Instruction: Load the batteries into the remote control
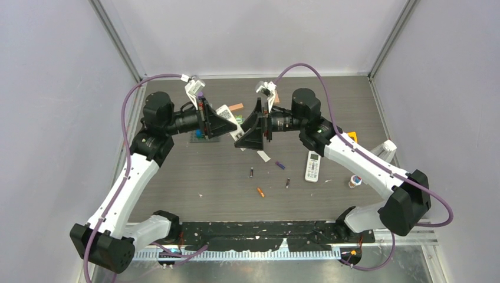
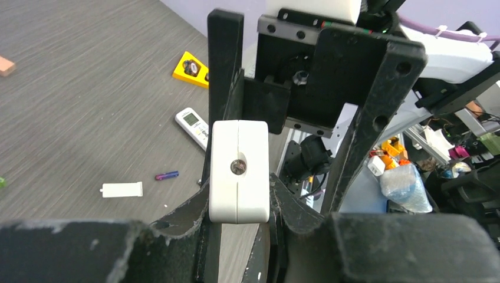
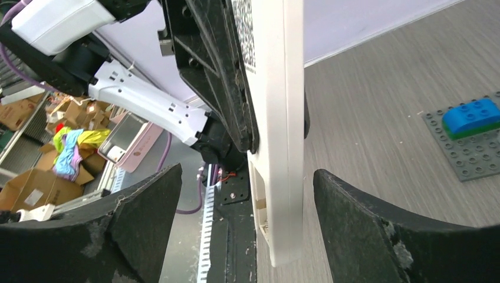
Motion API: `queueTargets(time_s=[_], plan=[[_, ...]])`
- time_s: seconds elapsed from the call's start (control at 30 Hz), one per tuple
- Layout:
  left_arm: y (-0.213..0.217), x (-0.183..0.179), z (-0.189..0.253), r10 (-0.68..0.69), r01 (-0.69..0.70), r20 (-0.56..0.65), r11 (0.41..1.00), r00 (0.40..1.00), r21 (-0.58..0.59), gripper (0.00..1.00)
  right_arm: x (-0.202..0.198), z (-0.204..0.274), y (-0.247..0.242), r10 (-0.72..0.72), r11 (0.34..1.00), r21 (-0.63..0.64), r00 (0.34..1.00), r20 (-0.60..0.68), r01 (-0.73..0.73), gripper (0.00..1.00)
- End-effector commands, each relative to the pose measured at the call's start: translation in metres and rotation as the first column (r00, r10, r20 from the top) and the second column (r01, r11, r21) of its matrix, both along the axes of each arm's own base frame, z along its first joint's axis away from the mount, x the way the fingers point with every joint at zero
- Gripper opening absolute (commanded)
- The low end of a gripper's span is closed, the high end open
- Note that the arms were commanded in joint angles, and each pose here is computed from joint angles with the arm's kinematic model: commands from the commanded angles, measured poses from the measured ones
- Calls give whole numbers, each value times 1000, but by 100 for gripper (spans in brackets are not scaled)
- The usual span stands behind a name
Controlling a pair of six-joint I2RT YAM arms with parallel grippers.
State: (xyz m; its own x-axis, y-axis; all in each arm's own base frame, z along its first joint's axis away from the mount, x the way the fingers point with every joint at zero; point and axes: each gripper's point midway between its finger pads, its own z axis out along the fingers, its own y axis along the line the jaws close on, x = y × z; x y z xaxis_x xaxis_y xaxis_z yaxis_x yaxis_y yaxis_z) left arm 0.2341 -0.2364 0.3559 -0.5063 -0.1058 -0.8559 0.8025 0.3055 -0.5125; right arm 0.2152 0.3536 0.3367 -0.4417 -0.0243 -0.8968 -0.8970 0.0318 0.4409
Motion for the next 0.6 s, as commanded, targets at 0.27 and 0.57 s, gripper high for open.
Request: queueTargets(time_s=[0.27,0.57], plan=[[-5,-14,61,-49,62,75,984,996,-170,2,-18,20,8,124,990,65,992,-39,-121,55],[-1,12,74,74,-91,-58,914,996,-395,42,-5,46,11,38,982,187,995,-90,-20,12]])
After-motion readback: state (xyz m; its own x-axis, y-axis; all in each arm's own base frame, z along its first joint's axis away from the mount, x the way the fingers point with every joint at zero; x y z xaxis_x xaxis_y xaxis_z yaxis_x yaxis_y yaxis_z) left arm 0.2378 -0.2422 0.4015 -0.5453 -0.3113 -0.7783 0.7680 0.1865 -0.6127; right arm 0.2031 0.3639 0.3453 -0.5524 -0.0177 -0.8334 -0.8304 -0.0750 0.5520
